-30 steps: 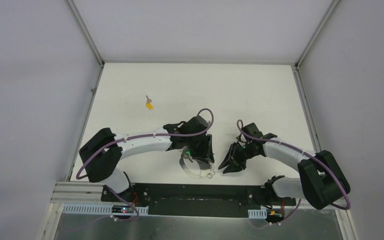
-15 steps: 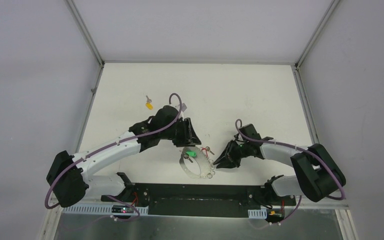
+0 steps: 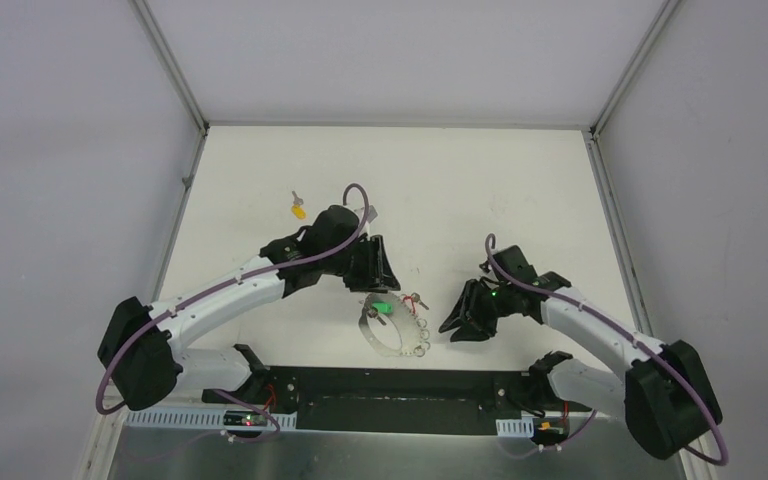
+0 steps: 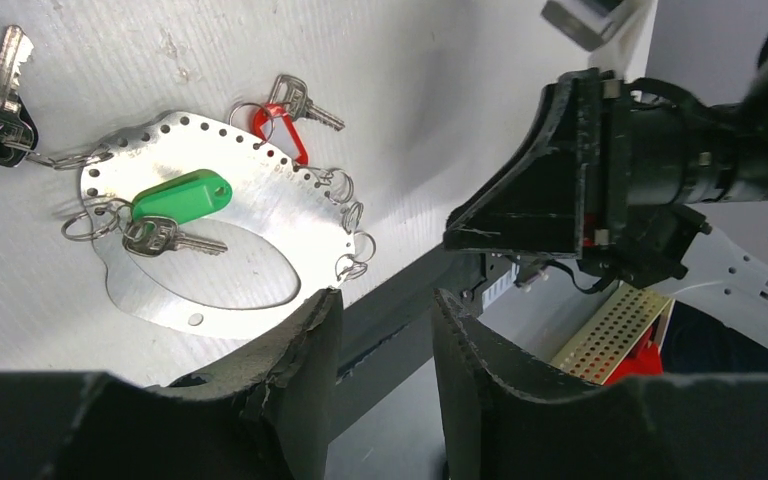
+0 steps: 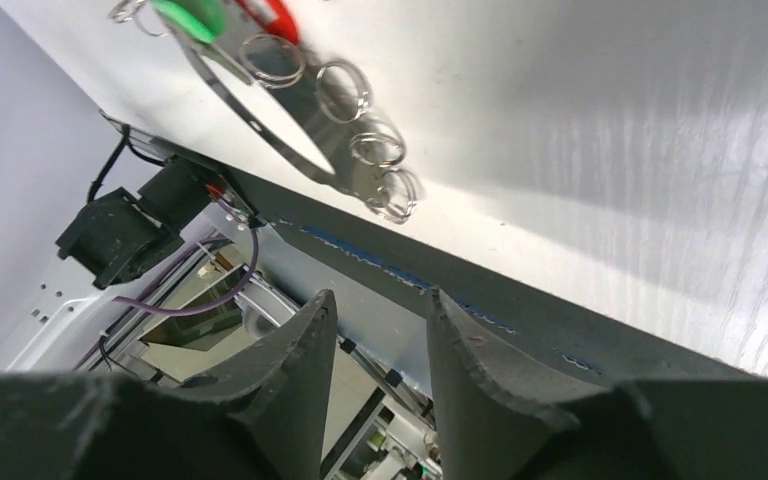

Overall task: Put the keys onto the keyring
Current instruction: Pick up the keyring from the center of the board.

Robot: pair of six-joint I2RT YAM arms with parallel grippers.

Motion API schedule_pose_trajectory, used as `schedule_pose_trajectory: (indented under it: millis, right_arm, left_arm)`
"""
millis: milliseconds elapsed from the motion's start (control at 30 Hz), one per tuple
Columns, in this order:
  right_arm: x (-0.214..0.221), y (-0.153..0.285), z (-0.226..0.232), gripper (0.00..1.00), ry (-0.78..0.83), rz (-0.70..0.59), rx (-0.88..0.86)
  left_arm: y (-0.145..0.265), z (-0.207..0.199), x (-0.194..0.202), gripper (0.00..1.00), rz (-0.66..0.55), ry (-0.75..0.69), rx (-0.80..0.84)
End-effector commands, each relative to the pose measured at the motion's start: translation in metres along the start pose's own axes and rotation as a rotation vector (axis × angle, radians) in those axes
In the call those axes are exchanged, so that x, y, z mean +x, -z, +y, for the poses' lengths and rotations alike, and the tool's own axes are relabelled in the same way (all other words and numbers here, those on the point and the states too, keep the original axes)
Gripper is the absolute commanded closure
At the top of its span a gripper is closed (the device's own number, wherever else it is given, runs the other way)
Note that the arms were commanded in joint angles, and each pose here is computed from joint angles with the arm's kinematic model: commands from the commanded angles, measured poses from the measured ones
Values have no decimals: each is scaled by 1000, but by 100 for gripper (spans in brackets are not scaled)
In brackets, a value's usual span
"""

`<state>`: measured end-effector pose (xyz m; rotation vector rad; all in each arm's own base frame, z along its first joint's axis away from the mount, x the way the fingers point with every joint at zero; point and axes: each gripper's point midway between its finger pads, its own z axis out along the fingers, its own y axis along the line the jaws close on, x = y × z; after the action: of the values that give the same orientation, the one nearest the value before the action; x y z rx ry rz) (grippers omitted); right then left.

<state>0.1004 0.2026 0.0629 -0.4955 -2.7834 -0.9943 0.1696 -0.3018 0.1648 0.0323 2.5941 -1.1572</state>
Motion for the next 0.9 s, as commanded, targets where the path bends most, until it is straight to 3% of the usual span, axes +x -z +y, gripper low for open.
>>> schedule_pose_trajectory:
  millis: [0,200,333,633,867]
  right_arm:
    - [2,12,6,58,12,-63,-25]
    - [-2,11,8,56,-4,-209,-32]
    - [9,-7,-2,57,-40,-232,0]
    - [17,-36,-7,62,-118,-308,18]
    - [-3,-24,-17,62,-197,-457,-50]
  left_arm:
    - [5,-4,8,61,45,-72,42]
    - [10,-3,26,61,118,-83,86]
    - [18,-6,32,61,131,-87,115]
    - [43,-23,31,60,73,-39,172]
    - [65,-34,28,60,10,-20,216]
